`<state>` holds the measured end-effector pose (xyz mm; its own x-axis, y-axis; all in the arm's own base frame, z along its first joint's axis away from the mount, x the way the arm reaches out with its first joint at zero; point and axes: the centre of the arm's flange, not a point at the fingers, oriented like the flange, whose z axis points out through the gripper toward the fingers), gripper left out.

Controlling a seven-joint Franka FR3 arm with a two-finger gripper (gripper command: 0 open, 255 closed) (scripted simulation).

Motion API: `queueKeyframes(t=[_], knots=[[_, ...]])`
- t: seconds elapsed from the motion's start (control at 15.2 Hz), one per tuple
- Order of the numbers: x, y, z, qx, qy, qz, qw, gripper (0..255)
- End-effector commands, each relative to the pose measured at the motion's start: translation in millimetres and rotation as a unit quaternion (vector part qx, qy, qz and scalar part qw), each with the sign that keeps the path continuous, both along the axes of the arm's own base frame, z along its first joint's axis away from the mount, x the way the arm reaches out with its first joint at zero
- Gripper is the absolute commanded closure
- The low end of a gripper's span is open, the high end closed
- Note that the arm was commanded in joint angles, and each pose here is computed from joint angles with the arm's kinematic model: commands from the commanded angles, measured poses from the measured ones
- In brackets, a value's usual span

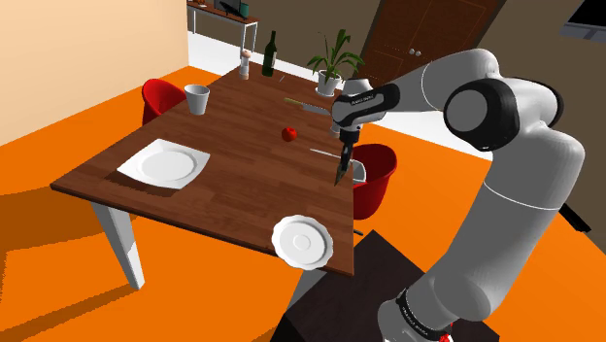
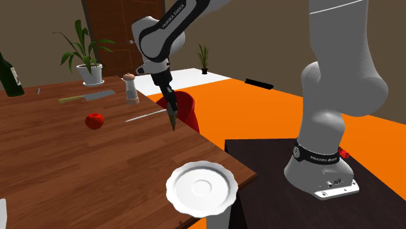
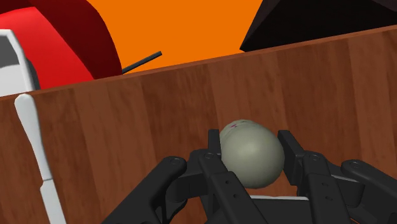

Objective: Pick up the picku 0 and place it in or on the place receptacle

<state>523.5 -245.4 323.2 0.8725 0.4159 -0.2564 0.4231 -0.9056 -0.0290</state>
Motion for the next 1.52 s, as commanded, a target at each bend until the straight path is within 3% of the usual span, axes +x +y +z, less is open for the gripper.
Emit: queueKeyframes(t=[0.0,0.99,1.45], knots=[[-1,0,8,0.000,0.000,0.000,1.0000,255],[-1,0,84,0.000,0.000,0.000,1.0000,255],[-32,86,97,0.000,0.000,0.000,1.0000,255]])
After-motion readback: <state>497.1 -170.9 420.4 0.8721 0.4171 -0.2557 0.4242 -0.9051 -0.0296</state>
